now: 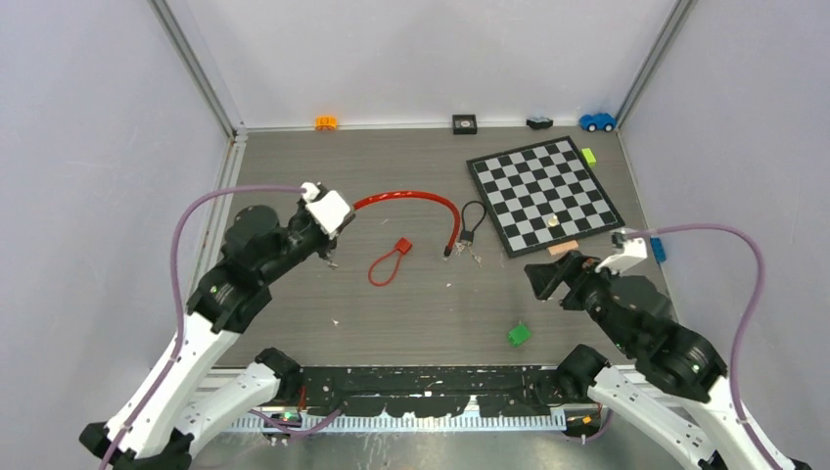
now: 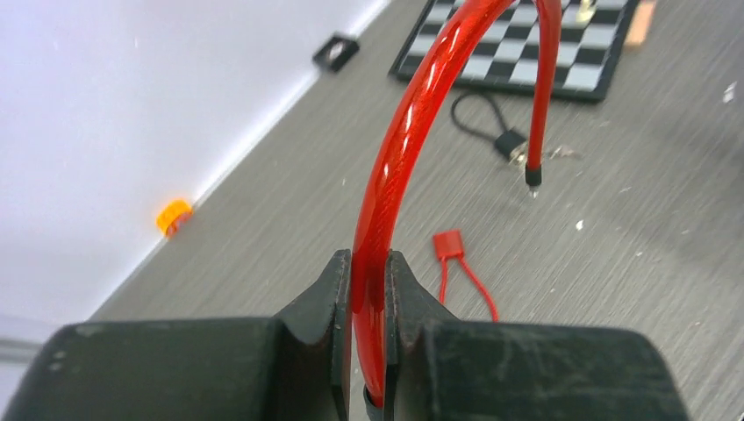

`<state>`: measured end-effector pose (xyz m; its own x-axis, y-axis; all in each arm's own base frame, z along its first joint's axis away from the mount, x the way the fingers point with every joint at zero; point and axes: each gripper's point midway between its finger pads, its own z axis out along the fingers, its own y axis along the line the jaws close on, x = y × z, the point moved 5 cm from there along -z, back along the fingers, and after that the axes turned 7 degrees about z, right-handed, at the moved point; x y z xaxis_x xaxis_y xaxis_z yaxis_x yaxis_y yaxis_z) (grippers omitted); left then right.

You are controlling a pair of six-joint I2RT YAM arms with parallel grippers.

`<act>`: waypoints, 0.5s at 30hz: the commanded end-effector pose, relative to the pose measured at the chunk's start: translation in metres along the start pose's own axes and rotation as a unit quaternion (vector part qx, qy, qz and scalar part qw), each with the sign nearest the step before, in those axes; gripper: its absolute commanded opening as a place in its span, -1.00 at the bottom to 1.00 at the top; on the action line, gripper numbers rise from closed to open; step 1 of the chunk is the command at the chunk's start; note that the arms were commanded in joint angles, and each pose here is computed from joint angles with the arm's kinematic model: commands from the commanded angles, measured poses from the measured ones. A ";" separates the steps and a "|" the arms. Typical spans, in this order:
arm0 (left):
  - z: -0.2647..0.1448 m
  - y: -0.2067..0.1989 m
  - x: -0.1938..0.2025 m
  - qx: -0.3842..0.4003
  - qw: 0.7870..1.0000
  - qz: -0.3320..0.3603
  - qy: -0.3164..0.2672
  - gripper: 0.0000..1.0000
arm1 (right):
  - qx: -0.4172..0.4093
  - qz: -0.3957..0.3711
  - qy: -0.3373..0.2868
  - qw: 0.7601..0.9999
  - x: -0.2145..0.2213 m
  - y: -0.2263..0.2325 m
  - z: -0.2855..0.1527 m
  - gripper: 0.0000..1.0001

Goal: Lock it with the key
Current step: Pick up the lock from the center of the board.

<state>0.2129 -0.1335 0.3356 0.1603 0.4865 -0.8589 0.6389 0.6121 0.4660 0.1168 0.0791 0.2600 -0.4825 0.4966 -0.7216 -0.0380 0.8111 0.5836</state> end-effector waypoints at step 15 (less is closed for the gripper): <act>-0.062 -0.020 -0.112 0.087 0.928 -0.074 -0.354 -1.00 | -0.347 -0.105 -0.110 0.926 -0.059 0.093 -0.073 0.84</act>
<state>0.1540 -0.1567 0.4003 0.4171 0.0162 -0.9087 0.7606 0.5411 0.3587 0.0963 0.0922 0.3502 -0.2671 0.4714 -0.8405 -0.5237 0.6612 0.5372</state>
